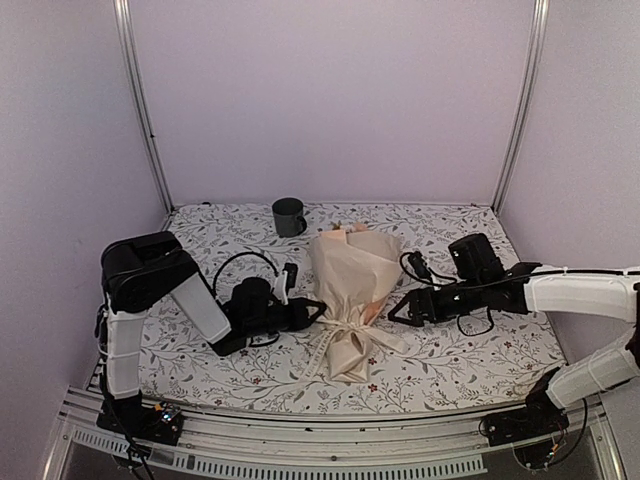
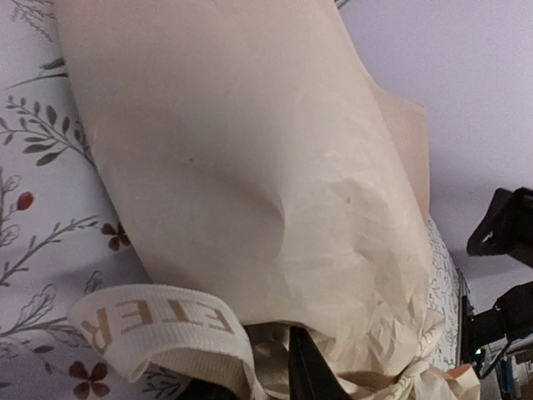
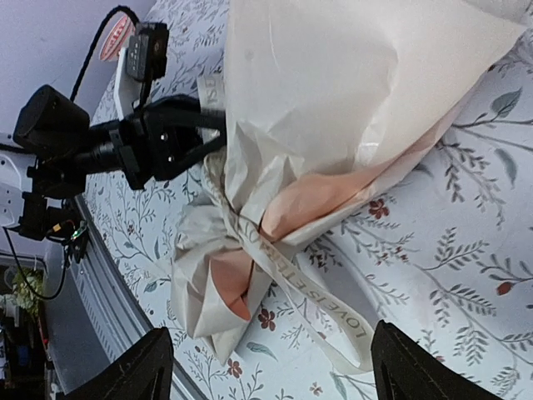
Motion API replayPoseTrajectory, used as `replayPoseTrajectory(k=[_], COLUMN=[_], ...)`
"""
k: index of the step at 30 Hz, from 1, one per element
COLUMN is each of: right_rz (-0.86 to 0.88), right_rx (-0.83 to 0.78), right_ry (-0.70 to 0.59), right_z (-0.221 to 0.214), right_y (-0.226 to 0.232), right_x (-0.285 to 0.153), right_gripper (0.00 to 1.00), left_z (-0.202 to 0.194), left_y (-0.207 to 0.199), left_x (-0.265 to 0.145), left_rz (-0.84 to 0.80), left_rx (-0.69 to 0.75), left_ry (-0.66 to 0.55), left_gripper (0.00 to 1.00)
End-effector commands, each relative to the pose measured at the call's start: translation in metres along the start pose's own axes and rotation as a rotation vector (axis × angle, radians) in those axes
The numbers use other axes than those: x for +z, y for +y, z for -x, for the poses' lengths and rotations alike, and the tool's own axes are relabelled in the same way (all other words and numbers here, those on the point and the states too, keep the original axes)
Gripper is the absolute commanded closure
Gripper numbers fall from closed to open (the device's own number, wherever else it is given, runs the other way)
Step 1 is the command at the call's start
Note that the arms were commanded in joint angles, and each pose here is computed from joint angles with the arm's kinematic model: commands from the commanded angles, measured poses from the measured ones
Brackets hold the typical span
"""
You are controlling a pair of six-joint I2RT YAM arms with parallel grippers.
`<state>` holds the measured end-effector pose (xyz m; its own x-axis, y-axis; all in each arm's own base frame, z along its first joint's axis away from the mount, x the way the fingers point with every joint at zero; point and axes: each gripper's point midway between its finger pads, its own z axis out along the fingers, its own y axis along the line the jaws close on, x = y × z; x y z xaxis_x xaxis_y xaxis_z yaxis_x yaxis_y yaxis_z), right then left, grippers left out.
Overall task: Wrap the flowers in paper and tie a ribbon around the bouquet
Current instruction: Tie the half-tied ribbon around the folded bouquet, then reset both arms
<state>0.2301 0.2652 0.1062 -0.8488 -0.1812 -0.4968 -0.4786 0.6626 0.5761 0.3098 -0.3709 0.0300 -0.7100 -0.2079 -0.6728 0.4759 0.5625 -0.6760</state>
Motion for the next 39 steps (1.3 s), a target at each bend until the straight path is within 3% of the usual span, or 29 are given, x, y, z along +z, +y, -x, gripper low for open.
replayPoseTrajectory(k=[1,4,5,7,8,12,14,17,20,24,31,39], right_rz=[-0.177,-0.200,-0.200,-0.195,-0.196,-0.216,-0.250,-0.315,-0.391,-0.452,-0.496,-0.517], right_rx=[0.082,0.150,0.161,0.170,0.170,0.200,0.231,0.295,0.360,0.363,0.331,0.313], right_ry=[-0.089,-0.148,-0.161,-0.175,-0.181,-0.205,-0.246,-0.358,-0.503,-0.683,-0.797,-0.827], right_z=[0.024,0.036,0.038,0.040,0.041,0.049,0.058,0.075,0.088,0.099,0.100,0.099], right_y=[-0.037,-0.056,-0.058,-0.061,-0.062,-0.076,-0.091,-0.123,-0.161,-0.195,-0.218,-0.228], right_x=[-0.032,-0.050,-0.054,-0.060,-0.062,-0.069,-0.079,-0.106,-0.147,-0.191,-0.199,-0.197], right_gripper=[0.15,0.13,0.13,0.11,0.10,0.07,0.06,0.06,0.06,0.06,0.05,0.06], left_z=[-0.062,-0.049,-0.040,-0.014,-0.005,0.022,0.041,0.071,0.086,0.109,0.171,0.184], left_y=[-0.008,-0.021,-0.013,0.007,0.013,0.035,0.033,0.019,0.020,0.053,0.070,0.075], left_x=[0.021,0.021,0.011,-0.018,-0.030,-0.070,-0.087,-0.104,-0.113,-0.143,-0.235,-0.300], left_rz=[0.021,0.038,0.095,0.241,0.299,0.581,0.659,0.626,0.597,0.713,0.971,1.013], left_rx=[0.109,0.163,0.158,0.157,0.169,0.224,0.226,0.223,0.260,0.286,0.437,0.518], left_ry=[0.262,0.260,0.235,0.166,0.150,0.177,0.130,0.027,0.001,-0.032,-0.350,-0.544], left_gripper=[0.75,0.55,0.44,0.06,0.02,0.01,0.01,0.01,0.01,0.01,0.01,0.01])
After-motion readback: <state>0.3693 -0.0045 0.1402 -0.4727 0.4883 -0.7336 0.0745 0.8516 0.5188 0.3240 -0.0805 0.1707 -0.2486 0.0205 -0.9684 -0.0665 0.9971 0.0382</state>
